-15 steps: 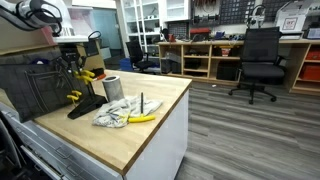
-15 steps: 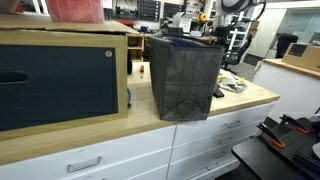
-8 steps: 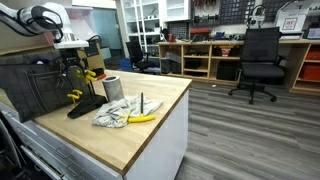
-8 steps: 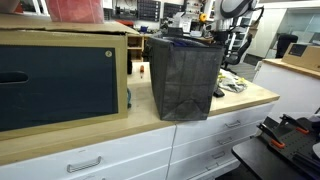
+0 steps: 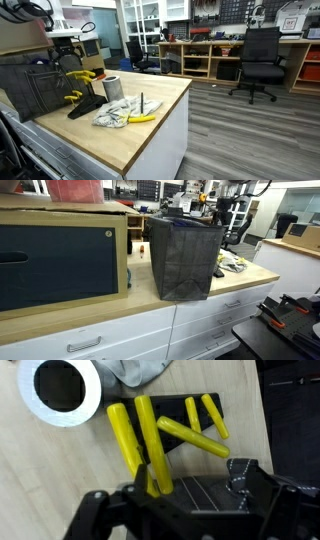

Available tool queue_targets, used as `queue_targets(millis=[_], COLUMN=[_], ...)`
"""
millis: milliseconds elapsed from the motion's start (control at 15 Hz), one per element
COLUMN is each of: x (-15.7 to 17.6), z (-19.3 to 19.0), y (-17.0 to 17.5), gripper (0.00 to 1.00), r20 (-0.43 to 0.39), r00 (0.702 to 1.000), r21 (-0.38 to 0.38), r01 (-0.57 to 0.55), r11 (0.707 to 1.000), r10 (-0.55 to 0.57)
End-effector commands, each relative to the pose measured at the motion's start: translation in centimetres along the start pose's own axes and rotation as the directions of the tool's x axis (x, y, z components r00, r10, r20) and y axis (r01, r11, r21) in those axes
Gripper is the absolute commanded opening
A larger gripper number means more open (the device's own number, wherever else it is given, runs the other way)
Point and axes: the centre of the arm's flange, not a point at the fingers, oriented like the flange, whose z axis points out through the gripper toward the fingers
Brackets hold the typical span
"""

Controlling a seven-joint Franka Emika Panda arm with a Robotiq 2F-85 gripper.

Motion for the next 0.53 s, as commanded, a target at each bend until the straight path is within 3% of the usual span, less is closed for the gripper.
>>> queue_targets(millis=[0, 267, 467], x=[-1.4, -1.4, -0.9], z=[-4.9, -9.2, -10.7], y=[-2.3, -3.0, -3.3], gripper=[1.0, 1.0, 1.0], r20=[-0.061, -0.053, -0.009], r00=[0.998, 0.997, 0.996], r21=[-0.054, -0.071, -0.007], r01=[0.029, 0.048, 0.085], r11=[0.998, 0.996, 0.996], r10=[-0.033, -0.052, -0.085])
